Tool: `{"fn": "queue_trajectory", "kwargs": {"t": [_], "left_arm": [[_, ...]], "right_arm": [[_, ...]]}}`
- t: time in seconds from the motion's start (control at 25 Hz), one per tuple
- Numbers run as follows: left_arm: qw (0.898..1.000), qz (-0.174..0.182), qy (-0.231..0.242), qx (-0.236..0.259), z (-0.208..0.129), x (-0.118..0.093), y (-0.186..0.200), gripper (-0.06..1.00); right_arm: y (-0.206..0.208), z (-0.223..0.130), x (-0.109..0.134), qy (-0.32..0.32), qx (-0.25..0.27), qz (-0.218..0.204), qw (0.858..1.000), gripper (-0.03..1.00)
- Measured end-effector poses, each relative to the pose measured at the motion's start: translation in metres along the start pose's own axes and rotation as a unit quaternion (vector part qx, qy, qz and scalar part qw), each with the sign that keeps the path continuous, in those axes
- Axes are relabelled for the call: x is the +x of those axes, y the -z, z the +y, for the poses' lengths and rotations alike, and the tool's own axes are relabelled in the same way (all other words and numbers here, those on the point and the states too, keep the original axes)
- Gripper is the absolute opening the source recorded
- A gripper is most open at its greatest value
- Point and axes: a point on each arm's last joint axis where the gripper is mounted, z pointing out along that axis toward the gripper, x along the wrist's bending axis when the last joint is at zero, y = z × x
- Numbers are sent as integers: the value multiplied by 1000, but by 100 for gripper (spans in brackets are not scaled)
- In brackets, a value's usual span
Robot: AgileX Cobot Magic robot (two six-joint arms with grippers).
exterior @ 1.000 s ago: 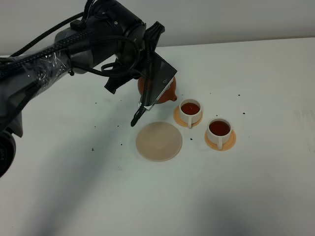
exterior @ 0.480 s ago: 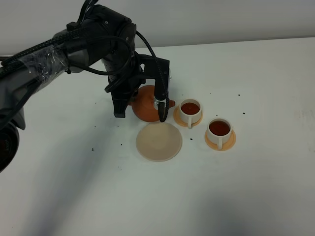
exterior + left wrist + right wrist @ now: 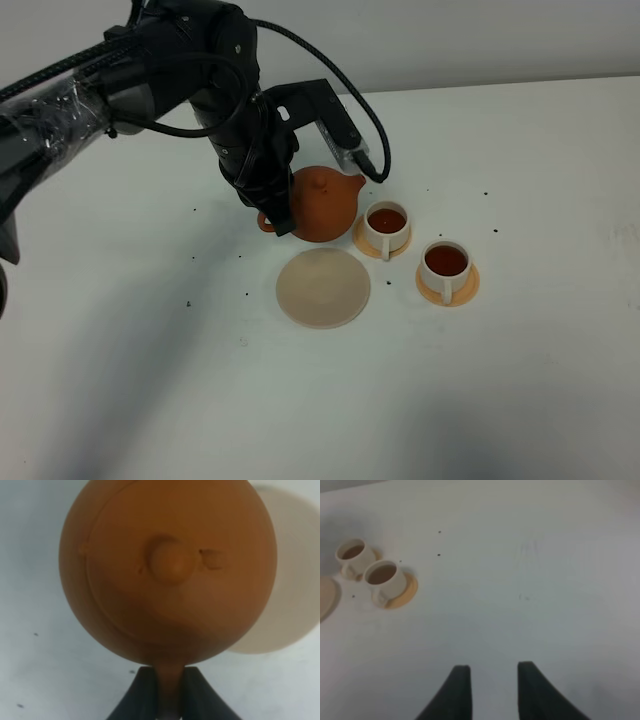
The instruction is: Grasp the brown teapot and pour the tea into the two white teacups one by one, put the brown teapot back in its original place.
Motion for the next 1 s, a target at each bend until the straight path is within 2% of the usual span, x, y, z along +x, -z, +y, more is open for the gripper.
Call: {"fn": "queue_trajectory", "kwargs": {"t": [0.16,0.36,0.72,1.0], "left_arm": [[997,-41,67,-2,-4,-12,20,13],[994,-46,99,-2,-1,-19,26,13],[986,-78,133,58,-10,-49,-10,13],[982,-72,165,59,-22,-59,-43,13]], "right_arm": [[0,0,0,0,0,0,1000,24],[0,0,0,0,0,0,1000,24],[0,0,0,-1,0,1,1000,24],[0,0,0,-1,0,1,1000,24]]}}
